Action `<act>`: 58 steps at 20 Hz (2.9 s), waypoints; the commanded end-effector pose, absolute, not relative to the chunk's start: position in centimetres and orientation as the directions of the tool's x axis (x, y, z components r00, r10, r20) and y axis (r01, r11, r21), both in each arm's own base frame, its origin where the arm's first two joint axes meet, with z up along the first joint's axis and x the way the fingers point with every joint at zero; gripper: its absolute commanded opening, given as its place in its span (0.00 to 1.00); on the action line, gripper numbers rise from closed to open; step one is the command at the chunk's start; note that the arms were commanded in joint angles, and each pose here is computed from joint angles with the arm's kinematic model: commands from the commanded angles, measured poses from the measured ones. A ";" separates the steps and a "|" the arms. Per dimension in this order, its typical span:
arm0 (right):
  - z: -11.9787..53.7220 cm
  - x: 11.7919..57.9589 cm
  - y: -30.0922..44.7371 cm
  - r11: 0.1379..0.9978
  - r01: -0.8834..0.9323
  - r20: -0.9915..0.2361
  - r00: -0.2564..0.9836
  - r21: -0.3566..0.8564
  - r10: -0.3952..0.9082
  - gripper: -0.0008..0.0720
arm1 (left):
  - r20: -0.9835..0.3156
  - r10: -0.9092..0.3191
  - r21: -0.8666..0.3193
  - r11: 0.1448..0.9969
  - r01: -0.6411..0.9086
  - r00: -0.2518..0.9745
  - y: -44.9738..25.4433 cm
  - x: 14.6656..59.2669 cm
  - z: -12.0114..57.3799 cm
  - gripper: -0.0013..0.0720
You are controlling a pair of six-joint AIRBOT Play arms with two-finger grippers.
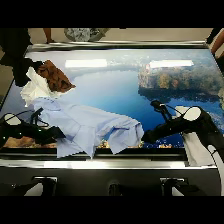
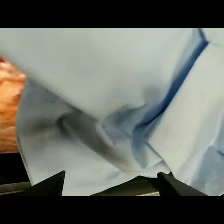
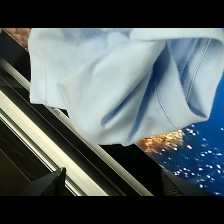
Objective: Fold the shirts.
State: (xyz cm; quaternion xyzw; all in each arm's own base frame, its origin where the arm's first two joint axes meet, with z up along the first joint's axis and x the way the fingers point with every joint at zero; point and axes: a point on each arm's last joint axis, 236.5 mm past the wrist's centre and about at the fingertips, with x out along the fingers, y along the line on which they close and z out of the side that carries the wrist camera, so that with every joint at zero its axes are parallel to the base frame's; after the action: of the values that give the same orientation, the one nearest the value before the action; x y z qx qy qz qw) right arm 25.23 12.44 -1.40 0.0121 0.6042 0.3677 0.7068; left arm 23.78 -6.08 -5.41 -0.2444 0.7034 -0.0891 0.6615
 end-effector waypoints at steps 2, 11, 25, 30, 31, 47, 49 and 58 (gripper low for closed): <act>-3.5 24.4 12.4 0.740 -0.484 -0.847 -0.005 0.468 0.532 0.97 | -0.867 -0.490 -0.467 0.862 -0.196 -0.091 -6.9 20.6 -7.2 0.98; -4.6 24.4 13.3 0.743 -0.444 -0.822 0.023 0.501 0.569 0.97 | -0.897 -0.419 -0.387 0.898 -0.210 -0.139 -4.0 18.5 -8.1 0.98; -7.0 24.0 13.0 0.775 -0.394 -0.830 0.053 0.493 0.555 0.97 | -0.919 -0.393 -0.366 0.880 -0.303 -0.032 -3.9 19.6 -11.2 0.10; -6.6 25.2 14.2 0.765 -0.351 -0.785 0.118 0.539 0.608 0.97 | -0.918 -0.395 -0.370 0.885 -0.281 -0.037 -3.9 19.5 -11.1 0.06; -6.6 25.4 14.4 0.763 -0.338 -0.778 0.123 0.551 0.616 0.97 | -0.918 -0.395 -0.370 0.885 -0.281 -0.037 -3.9 19.5 -11.1 0.06; 21.3 36.8 10.8 0.818 -0.539 -0.615 0.720 -0.202 0.323 0.07 | -0.505 -0.139 -0.312 0.949 -0.030 0.852 0.0 32.2 25.0 0.05; 36.3 35.0 4.9 0.886 -0.249 -0.327 0.938 -0.391 0.119 0.07 | -0.141 -0.002 -0.239 0.970 -0.032 0.990 1.7 29.3 40.7 0.05; 41.9 23.6 -2.2 0.841 -0.126 -0.389 0.915 -0.527 -0.107 0.07 | -0.095 0.097 -0.229 0.967 -0.116 0.991 2.1 22.9 46.9 0.06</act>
State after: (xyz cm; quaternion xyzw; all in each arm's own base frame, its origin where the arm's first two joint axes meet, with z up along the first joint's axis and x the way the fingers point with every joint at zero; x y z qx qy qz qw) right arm 26.53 -0.01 43.27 -0.2600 0.1487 0.0262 0.9537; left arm 24.75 2.44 46.01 -0.1135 0.0487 0.0481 0.9912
